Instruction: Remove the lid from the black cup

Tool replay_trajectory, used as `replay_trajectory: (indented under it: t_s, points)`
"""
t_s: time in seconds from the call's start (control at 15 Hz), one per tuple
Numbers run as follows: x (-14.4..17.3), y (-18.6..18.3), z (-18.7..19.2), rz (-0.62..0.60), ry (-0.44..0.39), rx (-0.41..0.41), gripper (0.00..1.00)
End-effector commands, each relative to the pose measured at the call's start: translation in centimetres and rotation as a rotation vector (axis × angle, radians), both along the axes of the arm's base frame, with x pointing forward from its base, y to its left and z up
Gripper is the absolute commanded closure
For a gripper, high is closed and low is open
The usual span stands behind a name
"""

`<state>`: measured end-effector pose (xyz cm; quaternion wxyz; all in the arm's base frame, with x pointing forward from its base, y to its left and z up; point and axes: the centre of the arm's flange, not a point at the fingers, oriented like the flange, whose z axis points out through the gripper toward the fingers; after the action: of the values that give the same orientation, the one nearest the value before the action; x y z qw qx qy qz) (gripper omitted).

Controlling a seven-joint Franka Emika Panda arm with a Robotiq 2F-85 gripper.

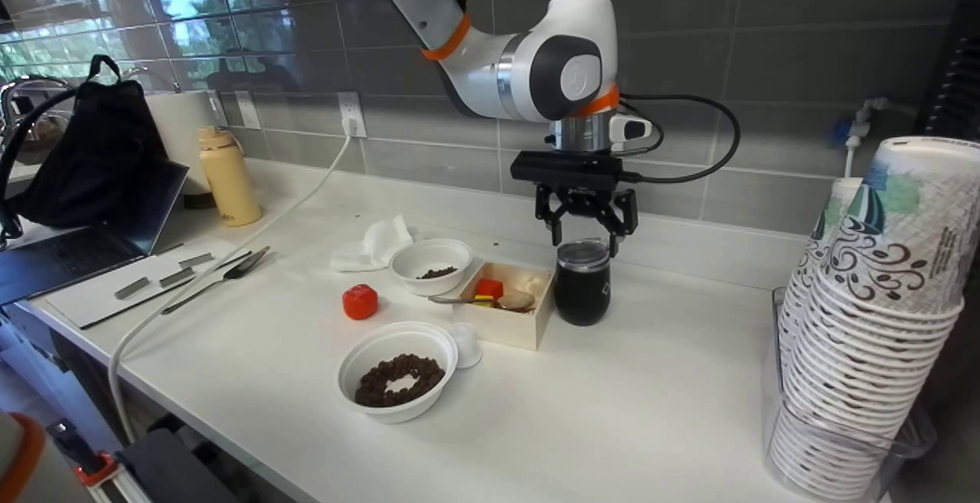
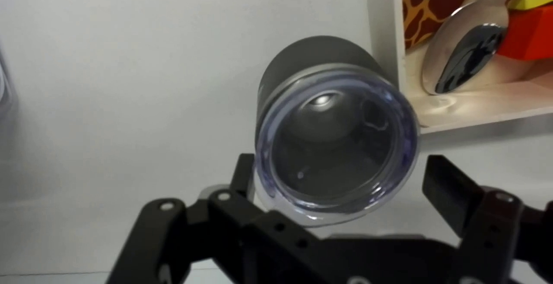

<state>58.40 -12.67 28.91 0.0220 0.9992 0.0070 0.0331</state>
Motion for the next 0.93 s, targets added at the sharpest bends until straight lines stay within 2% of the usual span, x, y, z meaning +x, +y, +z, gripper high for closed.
replay_trajectory:
  t_s: [0.0, 0.27, 0.33, 0.4, 0.47, 0.53, 0.87]
  points:
    - [0.70, 0.10, 0.10, 0.019, 0.006, 0.012, 0.00]
    - [0.54, 0.17, -0.16, 0.019, 0.012, 0.012, 0.00]
    - [0.51, 0.14, -0.21, 0.019, 0.013, 0.012, 0.25]
    - [0.47, 0.12, -0.23, 0.019, 0.014, 0.011, 0.26]
    - [0.44, 0.12, -0.20, 0.020, 0.014, 0.011, 0.34]
    - [0.45, 0.12, -0.05, 0.020, 0.012, 0.009, 0.37]
    - [0.04, 0.37, 0.66, 0.023, 0.010, 0.012, 0.37]
